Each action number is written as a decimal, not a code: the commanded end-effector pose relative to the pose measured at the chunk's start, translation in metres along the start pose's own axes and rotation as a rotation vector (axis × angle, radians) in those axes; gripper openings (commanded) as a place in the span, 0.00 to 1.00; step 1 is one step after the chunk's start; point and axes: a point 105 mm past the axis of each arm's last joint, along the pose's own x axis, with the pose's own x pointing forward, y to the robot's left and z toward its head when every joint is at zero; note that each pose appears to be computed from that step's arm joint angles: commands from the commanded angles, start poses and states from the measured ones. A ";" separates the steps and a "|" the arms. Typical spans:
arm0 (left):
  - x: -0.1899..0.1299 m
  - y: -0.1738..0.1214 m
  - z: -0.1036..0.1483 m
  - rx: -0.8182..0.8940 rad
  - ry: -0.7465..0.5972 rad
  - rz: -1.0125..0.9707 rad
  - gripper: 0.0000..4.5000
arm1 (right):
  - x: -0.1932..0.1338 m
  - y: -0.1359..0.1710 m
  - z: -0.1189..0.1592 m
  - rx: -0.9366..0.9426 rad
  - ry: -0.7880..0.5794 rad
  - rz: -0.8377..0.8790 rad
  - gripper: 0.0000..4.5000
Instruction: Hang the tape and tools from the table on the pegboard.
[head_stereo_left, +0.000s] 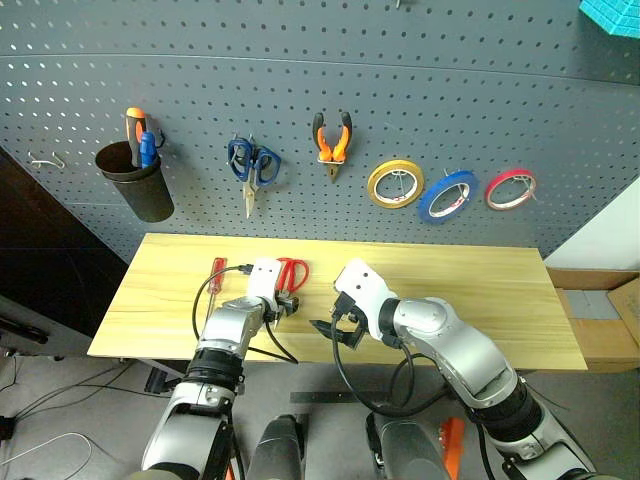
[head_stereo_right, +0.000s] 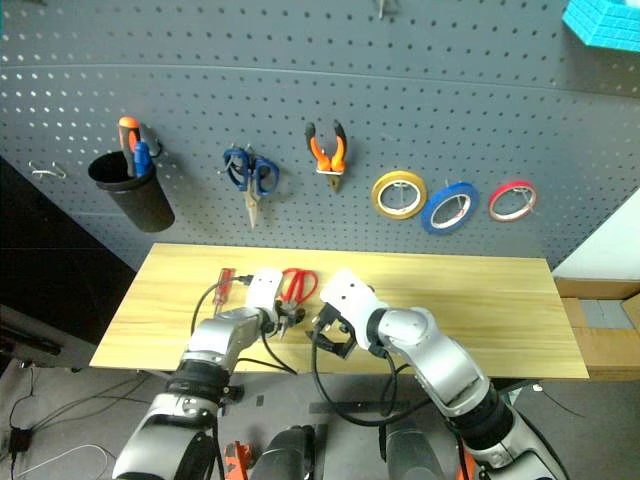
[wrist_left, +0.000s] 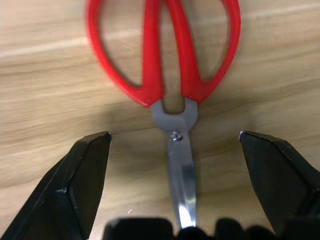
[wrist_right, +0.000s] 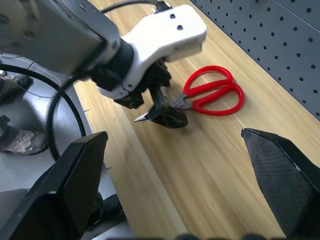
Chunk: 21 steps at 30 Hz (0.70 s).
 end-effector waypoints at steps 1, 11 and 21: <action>0.004 0.001 0.002 0.025 -0.013 0.008 0.89 | -0.007 -0.004 0.017 -0.025 -0.056 -0.016 1.00; 0.006 0.003 0.003 0.045 -0.090 0.008 0.24 | -0.012 -0.010 0.019 -0.012 -0.047 -0.044 1.00; -0.022 0.008 0.008 0.020 -0.244 -0.018 0.24 | -0.042 -0.023 0.044 -0.093 -0.151 -0.077 1.00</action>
